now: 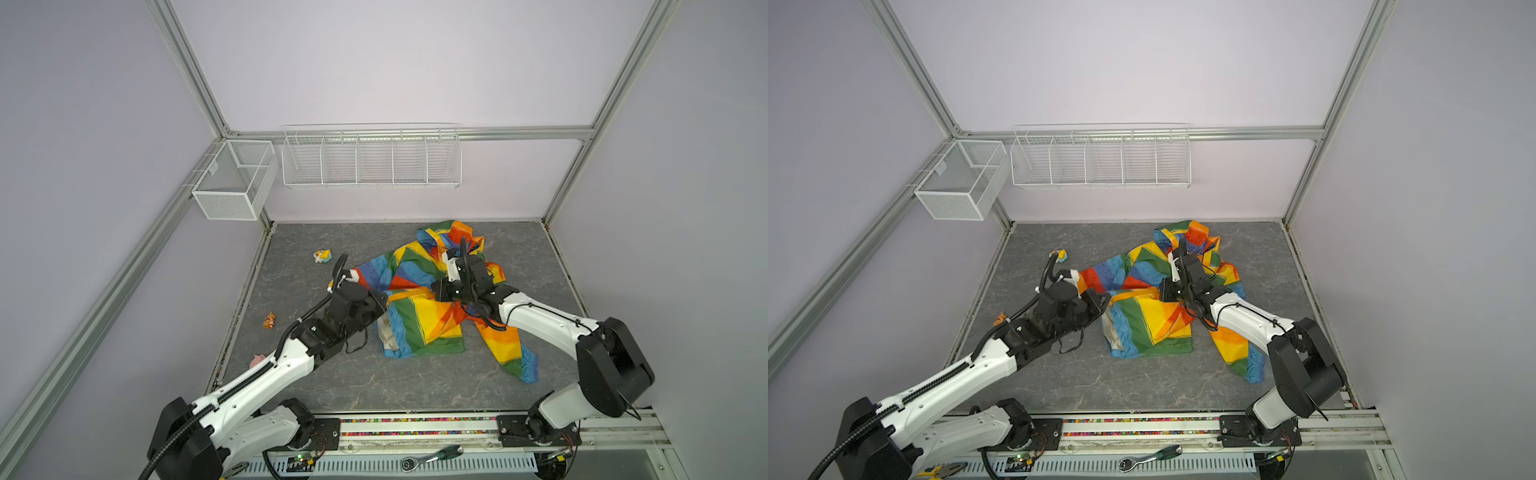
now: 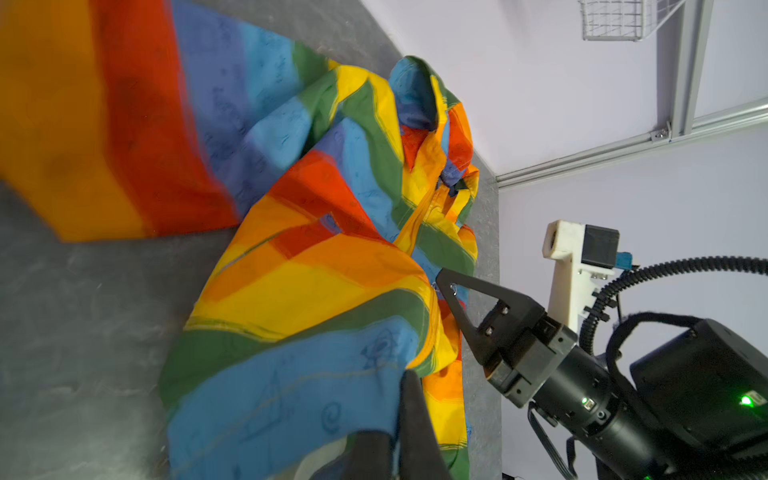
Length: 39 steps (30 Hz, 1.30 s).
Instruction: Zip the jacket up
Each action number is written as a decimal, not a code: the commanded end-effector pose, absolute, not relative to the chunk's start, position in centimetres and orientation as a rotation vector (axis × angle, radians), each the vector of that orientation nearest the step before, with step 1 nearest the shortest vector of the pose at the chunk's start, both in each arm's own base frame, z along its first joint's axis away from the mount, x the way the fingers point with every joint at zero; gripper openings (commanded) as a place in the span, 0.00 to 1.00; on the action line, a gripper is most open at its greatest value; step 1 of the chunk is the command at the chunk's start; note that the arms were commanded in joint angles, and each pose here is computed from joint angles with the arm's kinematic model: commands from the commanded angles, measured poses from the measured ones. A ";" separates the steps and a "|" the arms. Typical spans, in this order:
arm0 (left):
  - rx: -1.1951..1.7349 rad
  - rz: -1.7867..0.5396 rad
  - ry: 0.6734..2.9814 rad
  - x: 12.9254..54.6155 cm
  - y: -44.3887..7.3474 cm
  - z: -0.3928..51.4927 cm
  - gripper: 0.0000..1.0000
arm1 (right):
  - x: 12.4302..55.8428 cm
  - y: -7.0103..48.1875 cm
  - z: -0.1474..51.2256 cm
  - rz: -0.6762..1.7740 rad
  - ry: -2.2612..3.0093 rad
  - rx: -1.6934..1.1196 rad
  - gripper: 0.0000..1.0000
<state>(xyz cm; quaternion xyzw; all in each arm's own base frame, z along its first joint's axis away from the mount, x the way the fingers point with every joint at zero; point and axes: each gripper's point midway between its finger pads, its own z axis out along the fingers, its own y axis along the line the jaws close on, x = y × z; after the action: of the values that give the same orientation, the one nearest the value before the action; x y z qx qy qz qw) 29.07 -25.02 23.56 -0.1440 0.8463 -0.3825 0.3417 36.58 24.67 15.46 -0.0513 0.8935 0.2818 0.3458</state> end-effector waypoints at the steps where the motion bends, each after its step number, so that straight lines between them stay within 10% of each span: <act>1: -0.053 -0.917 2.158 32.3 -28.3 29.3 0.00 | 38.5 21.4 20.3 0.704 2.233 -0.102 0.06; 14: 0.627 -1.309 1.896 33.9 -46.5 45.4 0.00 | 39.0 6.1 33.6 0.638 1.919 0.185 0.06; 24: 0.067 -1.164 2.161 39.9 -36.3 31.7 0.00 | 40.5 10.2 24.0 0.854 2.113 0.157 0.06; 39: -0.135 -1.066 2.350 32.7 -28.2 19.3 0.00 | 36.7 19.0 11.6 0.777 2.398 0.028 0.06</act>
<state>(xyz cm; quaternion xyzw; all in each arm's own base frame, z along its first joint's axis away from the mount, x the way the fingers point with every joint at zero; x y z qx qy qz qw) 32.59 -28.69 17.08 -0.0442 0.8927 -0.3813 0.2361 35.34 19.99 12.26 -0.0067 0.9010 0.3256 0.2867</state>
